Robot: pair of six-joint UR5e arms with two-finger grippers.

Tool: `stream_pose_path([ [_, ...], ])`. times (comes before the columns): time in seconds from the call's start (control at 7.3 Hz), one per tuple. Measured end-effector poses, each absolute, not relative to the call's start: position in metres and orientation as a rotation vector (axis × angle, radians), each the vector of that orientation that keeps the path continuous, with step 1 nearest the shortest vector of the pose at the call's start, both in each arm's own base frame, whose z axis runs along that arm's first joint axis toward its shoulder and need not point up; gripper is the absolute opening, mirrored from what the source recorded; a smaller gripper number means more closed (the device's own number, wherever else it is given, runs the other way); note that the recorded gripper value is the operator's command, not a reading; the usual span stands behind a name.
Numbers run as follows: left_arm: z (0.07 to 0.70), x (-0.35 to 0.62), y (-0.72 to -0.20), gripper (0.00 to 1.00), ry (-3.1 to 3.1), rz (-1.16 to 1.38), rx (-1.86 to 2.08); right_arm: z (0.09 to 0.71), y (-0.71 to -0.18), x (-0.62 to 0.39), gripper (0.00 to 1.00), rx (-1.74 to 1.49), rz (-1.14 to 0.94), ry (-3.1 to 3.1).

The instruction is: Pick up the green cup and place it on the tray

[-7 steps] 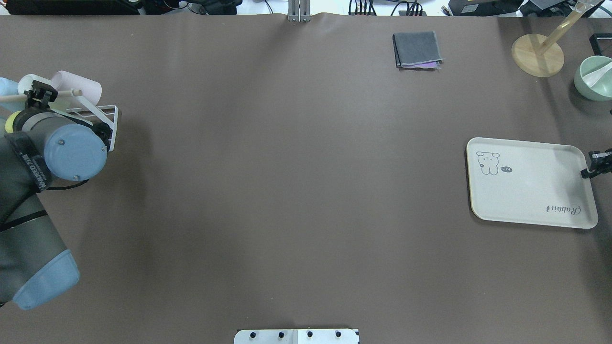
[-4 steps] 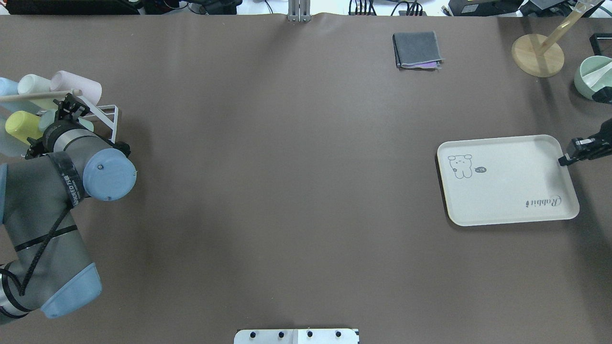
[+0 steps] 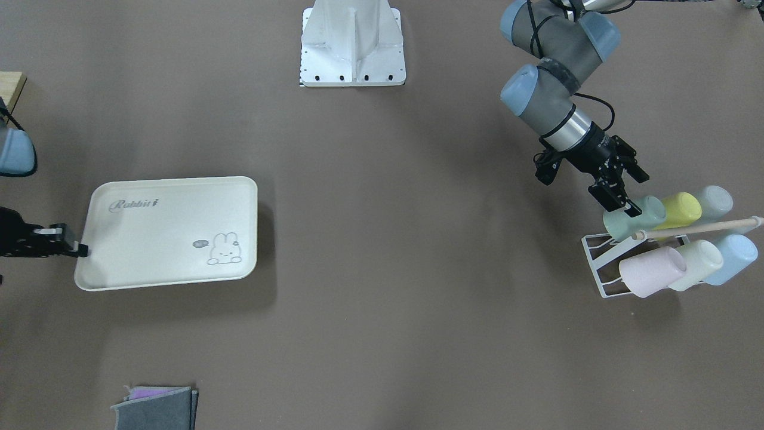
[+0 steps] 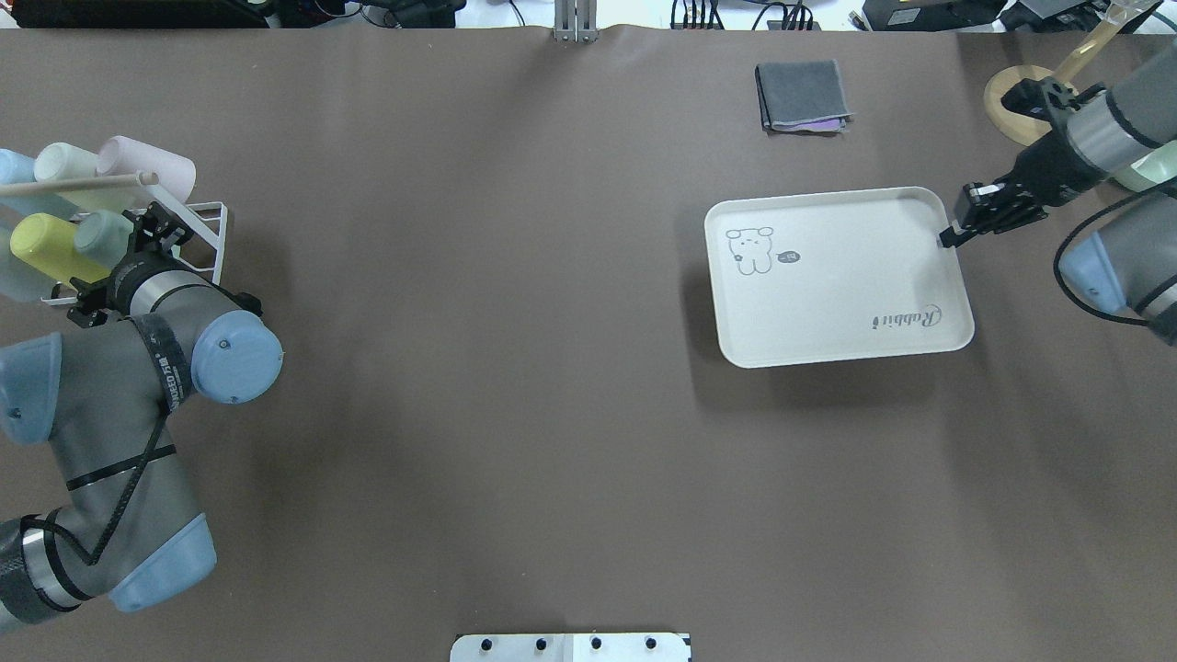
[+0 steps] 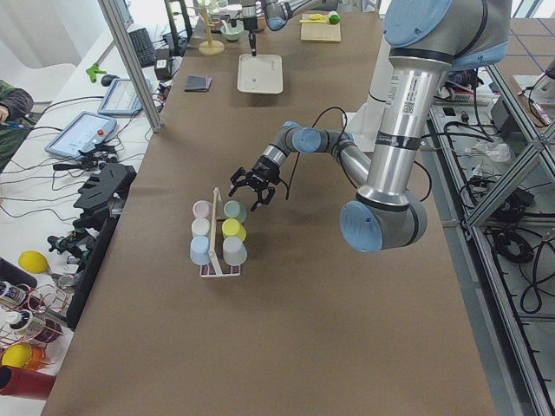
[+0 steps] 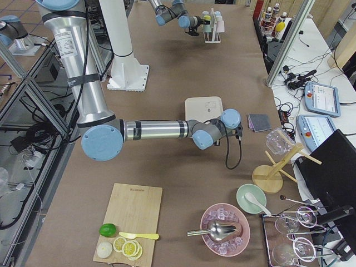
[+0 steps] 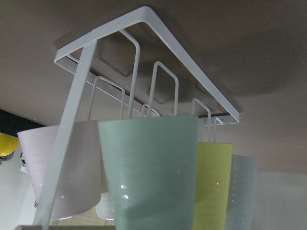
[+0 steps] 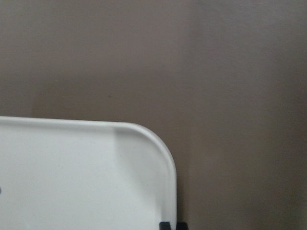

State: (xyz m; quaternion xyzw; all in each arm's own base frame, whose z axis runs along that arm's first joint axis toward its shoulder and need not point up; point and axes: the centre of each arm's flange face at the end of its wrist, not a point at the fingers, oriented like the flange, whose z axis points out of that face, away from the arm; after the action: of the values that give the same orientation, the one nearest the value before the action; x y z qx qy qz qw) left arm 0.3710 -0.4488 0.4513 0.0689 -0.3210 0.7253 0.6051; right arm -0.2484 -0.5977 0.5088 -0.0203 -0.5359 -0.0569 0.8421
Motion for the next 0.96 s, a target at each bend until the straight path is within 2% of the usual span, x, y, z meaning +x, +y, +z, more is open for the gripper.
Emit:
stream_pose_path([
  [0.41, 0.464, 0.38, -0.456, 0.97, -0.785, 1.67, 0.169, 0.424, -0.591, -0.364, 0.0, -0.094, -0.112, -1.13],
  [0.96, 0.486, 0.39, -0.463, 0.97, -0.802, 1.666, 0.178, 0.356, -0.557, -0.467, 0.0, -0.128, -0.019, -1.105],
])
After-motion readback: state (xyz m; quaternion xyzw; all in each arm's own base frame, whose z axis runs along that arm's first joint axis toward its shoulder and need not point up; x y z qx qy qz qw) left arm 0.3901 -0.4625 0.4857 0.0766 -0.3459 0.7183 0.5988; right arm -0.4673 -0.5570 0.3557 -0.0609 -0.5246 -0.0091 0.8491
